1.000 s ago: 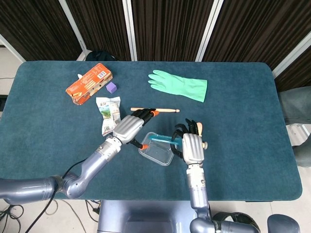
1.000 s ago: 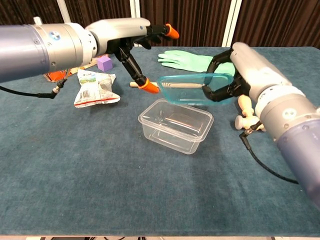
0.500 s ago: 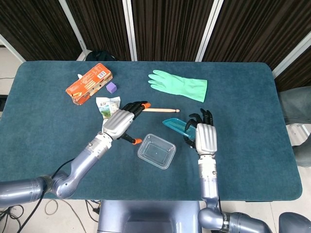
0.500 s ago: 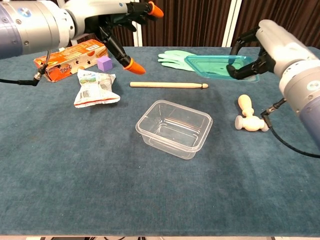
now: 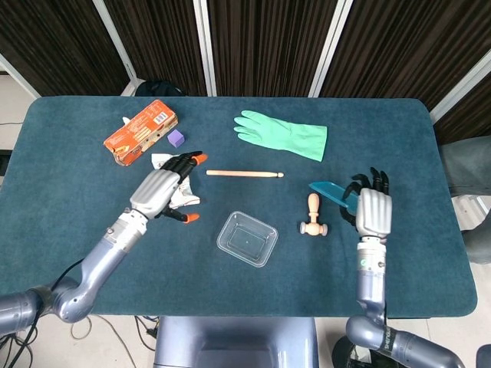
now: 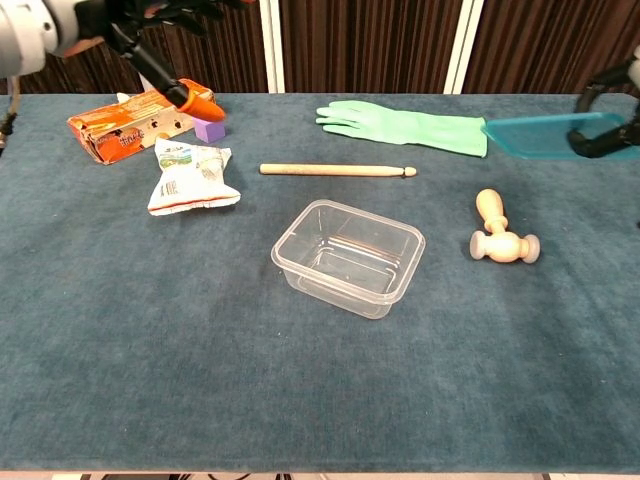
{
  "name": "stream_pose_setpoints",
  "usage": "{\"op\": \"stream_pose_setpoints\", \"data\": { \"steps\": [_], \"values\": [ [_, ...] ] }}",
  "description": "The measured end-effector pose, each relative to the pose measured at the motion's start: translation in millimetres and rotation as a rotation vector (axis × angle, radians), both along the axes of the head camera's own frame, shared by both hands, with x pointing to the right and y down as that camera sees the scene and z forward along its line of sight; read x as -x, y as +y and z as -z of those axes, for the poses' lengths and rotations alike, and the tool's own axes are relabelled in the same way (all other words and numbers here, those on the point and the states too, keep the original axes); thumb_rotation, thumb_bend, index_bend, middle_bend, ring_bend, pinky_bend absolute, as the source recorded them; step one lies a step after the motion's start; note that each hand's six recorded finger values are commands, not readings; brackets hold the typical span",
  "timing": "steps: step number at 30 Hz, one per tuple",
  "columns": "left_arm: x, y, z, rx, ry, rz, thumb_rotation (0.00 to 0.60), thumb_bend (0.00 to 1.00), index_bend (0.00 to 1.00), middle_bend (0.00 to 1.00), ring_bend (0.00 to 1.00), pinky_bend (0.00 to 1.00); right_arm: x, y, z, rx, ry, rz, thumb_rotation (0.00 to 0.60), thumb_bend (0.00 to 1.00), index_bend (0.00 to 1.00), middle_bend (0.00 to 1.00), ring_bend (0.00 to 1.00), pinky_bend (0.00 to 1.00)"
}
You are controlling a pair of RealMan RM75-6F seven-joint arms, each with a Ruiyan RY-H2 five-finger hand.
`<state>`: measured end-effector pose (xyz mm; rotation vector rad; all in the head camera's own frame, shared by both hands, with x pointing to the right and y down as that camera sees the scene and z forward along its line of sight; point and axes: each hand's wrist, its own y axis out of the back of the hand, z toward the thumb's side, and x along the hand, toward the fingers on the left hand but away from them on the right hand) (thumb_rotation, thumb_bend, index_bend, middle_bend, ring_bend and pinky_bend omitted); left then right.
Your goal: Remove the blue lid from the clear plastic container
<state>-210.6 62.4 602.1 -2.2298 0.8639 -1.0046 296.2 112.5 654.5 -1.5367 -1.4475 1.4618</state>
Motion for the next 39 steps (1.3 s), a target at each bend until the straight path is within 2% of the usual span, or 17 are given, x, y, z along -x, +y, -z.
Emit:
{"op": "stream_pose_setpoints", "data": {
  "steps": [2, 5, 8, 12, 14, 17, 25, 30, 35, 39],
  "values": [
    [8, 3, 1, -0.002, -0.010, 0.003, 0.600, 0.00, 0.00, 0.00, 0.00, 0.08, -11, 5, -2, 0.016, 0.015, -0.013, 0.600, 0.61, 0.72, 0.32, 0.09, 0.00],
    [16, 9, 1, 0.003, -0.020, 0.003, 0.600, 0.00, 0.00, 0.00, 0.00, 0.08, -23, 13, -4, 0.040, 0.031, -0.018, 0.600, 0.61, 0.62, 0.30, 0.06, 0.00],
    [22, 16, 1, 0.008, -0.021, 0.008, 0.600, 0.00, 0.00, 0.00, 0.00, 0.08, -31, 23, -5, 0.068, 0.041, -0.013, 0.600, 0.60, 0.42, 0.24, 0.02, 0.00],
    [33, 26, 0, 0.014, -0.027, 0.020, 0.600, 0.00, 0.00, 0.00, 0.00, 0.07, -37, 35, -5, 0.103, 0.047, -0.004, 0.600, 0.50, 0.09, 0.10, 0.00, 0.00],
    [39, 29, -1, 0.017, -0.032, 0.031, 0.600, 0.00, 0.00, 0.00, 0.00, 0.06, -39, 41, -5, 0.123, 0.047, -0.003, 0.600, 0.44, 0.01, 0.05, 0.00, 0.00],
    [48, 34, -2, 0.017, -0.035, 0.049, 0.600, 0.00, 0.00, 0.00, 0.00, 0.06, -41, 49, -1, 0.148, 0.048, 0.002, 0.600, 0.40, 0.00, 0.00, 0.00, 0.00],
    [67, 50, 9, -0.016, -0.047, 0.079, 0.600, 0.00, 0.00, 0.00, 0.00, 0.06, -52, 62, 21, 0.177, 0.077, 0.002, 0.600, 0.39, 0.00, 0.00, 0.00, 0.00],
    [90, 70, 15, -0.029, -0.084, 0.102, 0.600, 0.00, 0.00, 0.00, 0.00, 0.05, -62, 67, 42, 0.153, 0.092, 0.025, 0.600, 0.26, 0.00, 0.00, 0.00, 0.00],
    [118, 99, 17, -0.018, -0.141, 0.125, 0.600, 0.00, 0.00, 0.00, 0.00, 0.04, -70, 79, 61, 0.141, 0.099, 0.076, 0.600, 0.24, 0.00, 0.00, 0.00, 0.00],
    [142, 122, 19, -0.026, -0.185, 0.144, 0.600, 0.00, 0.00, 0.00, 0.00, 0.03, -75, 98, 70, 0.148, 0.088, 0.124, 0.600, 0.22, 0.00, 0.00, 0.00, 0.00]
  ]
}}
